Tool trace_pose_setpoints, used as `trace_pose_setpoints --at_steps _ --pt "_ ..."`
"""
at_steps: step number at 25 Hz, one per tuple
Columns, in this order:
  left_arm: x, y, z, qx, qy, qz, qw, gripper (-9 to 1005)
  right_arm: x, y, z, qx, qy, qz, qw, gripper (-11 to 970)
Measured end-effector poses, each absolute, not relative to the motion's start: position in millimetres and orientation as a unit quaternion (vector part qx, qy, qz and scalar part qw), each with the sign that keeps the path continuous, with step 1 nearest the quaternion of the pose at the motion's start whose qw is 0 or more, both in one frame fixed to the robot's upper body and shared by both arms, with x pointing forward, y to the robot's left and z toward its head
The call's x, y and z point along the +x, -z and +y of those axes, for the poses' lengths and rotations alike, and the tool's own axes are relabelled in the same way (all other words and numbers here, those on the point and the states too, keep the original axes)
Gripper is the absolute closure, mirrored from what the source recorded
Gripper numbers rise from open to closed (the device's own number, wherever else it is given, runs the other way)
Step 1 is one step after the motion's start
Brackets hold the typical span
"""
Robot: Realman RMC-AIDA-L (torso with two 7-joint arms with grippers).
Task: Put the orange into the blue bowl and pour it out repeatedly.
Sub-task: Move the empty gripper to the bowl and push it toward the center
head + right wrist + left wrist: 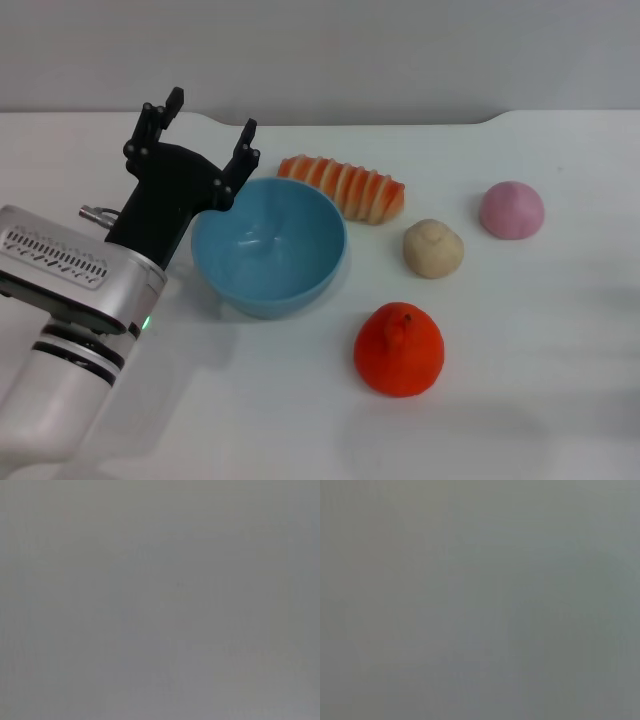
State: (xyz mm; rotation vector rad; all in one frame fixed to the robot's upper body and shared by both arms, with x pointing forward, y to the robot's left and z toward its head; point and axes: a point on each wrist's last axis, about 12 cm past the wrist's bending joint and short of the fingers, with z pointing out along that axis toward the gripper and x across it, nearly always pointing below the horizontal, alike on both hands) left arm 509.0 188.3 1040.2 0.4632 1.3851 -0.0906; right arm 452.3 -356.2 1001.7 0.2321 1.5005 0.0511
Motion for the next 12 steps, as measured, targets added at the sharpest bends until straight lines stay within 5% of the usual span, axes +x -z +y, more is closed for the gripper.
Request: trace_pose_setpoints --at_steps 12 --pt "502.7 -1036.6 186.4 0.211 0.049 0.637 0.740 212 452.8 -1001.3 -356.9 0.106 -0.022 0.682 0.723 347"
